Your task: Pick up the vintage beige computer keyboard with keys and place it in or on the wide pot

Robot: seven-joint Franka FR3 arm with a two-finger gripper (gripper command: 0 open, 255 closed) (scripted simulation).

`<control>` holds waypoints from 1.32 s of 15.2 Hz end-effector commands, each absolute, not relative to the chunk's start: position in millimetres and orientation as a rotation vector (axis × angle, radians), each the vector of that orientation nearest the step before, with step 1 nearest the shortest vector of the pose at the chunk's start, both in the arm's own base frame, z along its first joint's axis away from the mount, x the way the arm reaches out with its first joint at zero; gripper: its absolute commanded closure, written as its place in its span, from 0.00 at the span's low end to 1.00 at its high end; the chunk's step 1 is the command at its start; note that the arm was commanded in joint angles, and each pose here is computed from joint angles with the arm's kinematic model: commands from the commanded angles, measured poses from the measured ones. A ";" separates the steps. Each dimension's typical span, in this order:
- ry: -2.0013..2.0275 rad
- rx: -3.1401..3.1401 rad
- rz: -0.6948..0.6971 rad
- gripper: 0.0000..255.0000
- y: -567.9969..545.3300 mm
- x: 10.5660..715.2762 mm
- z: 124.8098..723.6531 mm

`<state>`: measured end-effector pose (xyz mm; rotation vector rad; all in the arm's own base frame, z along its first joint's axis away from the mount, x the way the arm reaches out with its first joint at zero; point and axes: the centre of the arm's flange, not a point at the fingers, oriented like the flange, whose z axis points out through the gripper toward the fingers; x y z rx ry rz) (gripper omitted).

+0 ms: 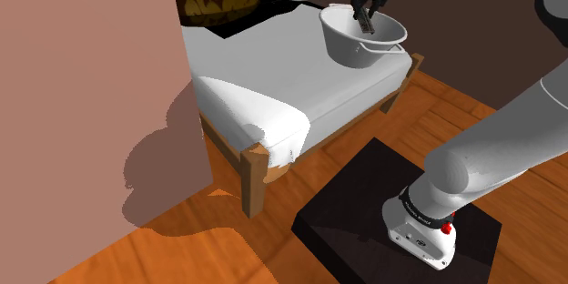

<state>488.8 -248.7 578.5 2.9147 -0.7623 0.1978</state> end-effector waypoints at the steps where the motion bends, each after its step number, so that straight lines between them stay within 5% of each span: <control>1: -0.762 2.915 0.199 1.00 -249.3 488.3 573.9; 8: -0.762 2.915 0.199 1.00 -249.4 488.3 573.9; 9: -0.762 2.915 0.199 0.00 -249.4 488.3 573.9; 20: -0.762 2.915 0.199 0.00 -241.8 483.5 623.1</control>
